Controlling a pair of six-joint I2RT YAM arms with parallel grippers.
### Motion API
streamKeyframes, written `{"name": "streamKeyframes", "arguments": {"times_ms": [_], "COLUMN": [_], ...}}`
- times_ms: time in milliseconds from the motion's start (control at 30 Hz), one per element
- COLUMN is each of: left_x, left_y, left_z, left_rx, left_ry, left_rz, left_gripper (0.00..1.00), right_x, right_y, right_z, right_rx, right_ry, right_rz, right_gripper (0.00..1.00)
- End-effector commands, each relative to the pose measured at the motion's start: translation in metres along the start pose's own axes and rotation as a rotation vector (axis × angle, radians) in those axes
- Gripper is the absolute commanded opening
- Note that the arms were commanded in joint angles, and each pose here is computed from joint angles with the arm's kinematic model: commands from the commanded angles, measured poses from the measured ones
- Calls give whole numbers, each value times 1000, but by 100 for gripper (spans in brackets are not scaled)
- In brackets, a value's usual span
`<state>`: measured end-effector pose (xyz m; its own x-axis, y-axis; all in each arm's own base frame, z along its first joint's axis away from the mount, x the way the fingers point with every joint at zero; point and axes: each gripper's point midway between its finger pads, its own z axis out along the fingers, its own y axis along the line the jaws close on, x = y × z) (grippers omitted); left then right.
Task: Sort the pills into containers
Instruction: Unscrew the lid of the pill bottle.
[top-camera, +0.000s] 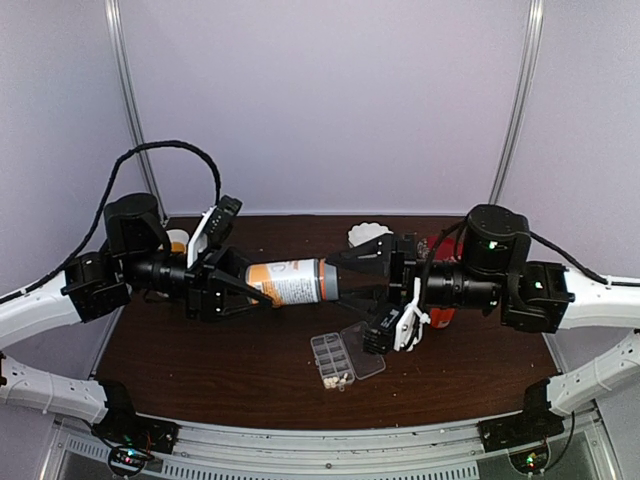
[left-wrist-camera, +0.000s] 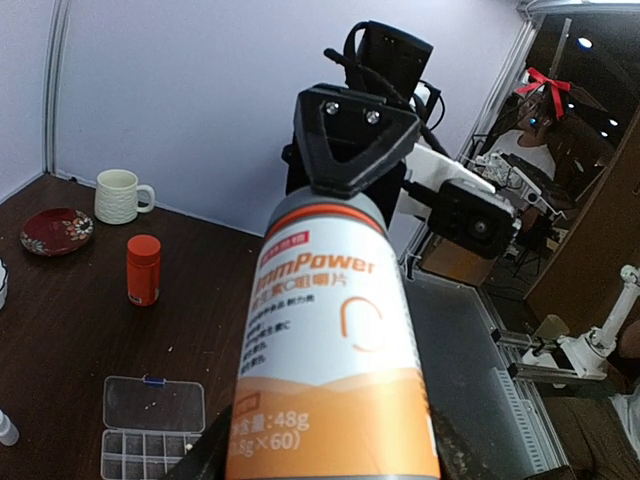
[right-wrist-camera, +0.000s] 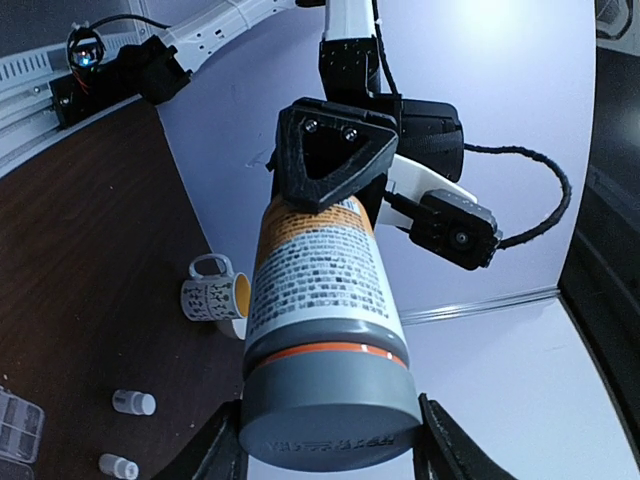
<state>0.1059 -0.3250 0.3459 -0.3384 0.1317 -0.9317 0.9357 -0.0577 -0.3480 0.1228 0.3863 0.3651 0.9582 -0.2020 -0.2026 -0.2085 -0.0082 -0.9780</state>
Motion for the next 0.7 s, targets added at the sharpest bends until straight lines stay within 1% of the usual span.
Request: {"name": "streamKeyframes", "arguments": {"times_ms": [0,100,267,367,433,467,533,667], "left_x": [-19,-16,-12,-10,-11,-11,-10,-6], "left_y": [-27,-28,-29,-30,-31,-32,-33,-36], "left_z": [-9,-10,-10,-10,-10,-10,-10,-12], "left_rx": [105,113,126,132,137,140,149,162], "left_ry": [-78,-84,-73,-69,-73,-77,-78,-64], "left_rz": [114,133,154,173,185,189,195,209], "left_gripper": [0,0,0,0,0,0,0,0], "right_x": [21,20,15,12,12,13,14,13], "right_y": [-12,-11,-15,-21,-21,-17,-17,-19], "right_z": [-17,-18,-19,-21,-22,-22,-23,-27], "right_rx": [107,123,131,149,137,115,119,133], "right_ry": [134,149,134,122,123,125,134,133], "right_rz": [-285,-371,-371,-336,-328,-334,-342,-338], "right_gripper": [47,51,56,56,51,51,53,55]}}
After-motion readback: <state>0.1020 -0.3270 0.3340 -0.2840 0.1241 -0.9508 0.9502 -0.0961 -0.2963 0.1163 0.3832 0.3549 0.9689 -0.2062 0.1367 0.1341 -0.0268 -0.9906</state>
